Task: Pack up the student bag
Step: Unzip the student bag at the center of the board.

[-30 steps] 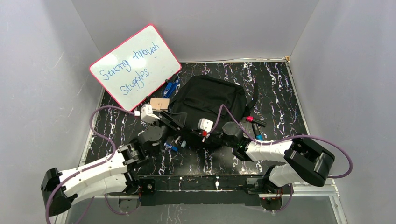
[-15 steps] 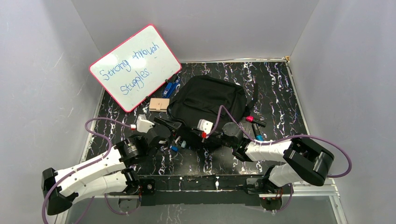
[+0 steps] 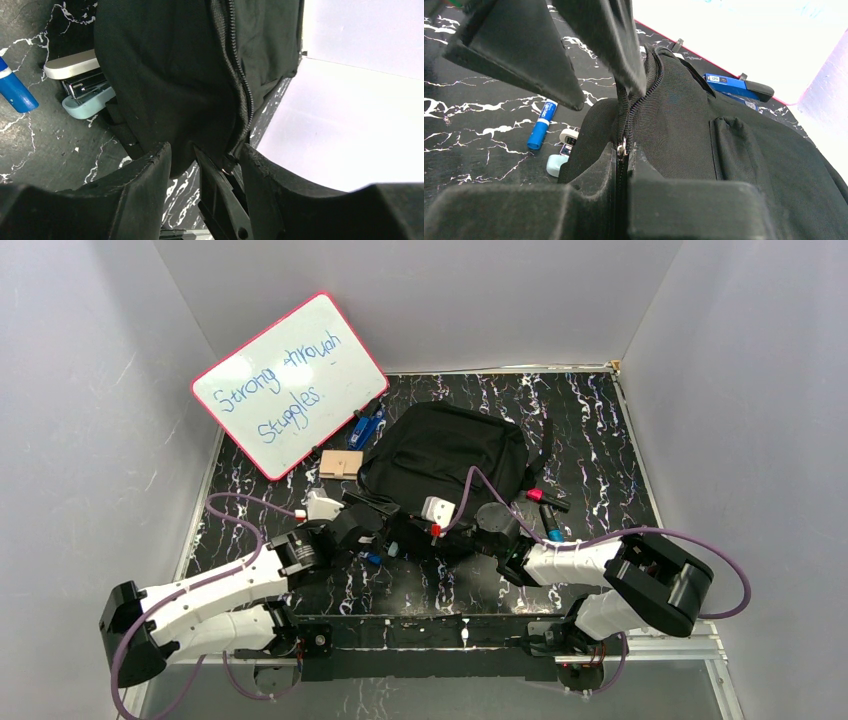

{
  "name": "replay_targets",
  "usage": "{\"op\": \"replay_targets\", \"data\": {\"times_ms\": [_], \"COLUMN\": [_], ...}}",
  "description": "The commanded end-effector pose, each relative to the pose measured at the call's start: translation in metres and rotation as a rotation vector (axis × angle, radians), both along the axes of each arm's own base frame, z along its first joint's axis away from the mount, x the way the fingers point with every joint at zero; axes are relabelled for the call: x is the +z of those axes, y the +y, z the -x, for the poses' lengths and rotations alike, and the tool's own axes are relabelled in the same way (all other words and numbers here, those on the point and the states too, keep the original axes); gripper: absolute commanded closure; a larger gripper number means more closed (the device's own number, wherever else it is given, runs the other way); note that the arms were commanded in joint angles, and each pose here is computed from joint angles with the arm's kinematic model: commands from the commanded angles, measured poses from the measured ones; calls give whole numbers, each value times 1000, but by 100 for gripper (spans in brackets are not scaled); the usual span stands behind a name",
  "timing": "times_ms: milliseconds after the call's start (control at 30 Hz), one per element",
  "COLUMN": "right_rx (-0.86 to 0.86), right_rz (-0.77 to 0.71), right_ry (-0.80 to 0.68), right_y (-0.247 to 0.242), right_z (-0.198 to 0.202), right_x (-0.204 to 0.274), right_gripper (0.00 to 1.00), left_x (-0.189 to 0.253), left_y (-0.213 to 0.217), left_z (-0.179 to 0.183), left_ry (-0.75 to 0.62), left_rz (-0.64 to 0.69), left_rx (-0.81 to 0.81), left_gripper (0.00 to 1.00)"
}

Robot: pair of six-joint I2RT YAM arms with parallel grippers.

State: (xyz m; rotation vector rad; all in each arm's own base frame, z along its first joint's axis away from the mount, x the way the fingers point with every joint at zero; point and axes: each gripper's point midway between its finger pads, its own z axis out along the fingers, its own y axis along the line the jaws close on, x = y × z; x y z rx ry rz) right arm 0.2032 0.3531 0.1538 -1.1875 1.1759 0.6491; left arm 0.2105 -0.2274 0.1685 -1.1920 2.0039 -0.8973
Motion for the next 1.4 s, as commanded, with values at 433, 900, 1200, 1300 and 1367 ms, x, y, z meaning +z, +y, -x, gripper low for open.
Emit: {"op": "replay_targets", "data": {"times_ms": [433, 900, 1200, 1300, 1367], "right_rx": [-6, -8, -32, -34, -42], "right_rz": [-84, -73, -30, -15, -3], "right_ry": [-65, -55, -50, -58, -64], "right_y": [3, 0, -15, -19, -22], "right_z": [-2, 0, 3, 5, 5], "right_x": [27, 24, 18, 19, 20], "right_gripper": [100, 83, 54, 53, 54], "left_x": [17, 32, 48, 48, 49], "left_y": [-4, -3, 3, 1, -1], "left_z": [-15, -23, -27, -27, -28], "left_ry": [-80, -167, -243, -251, -260], "left_rz": [-7, -74, -227, -250, -269], "left_rx": [29, 4, -54, -78, -93], "left_gripper": [81, 100, 100, 100, 100]}}
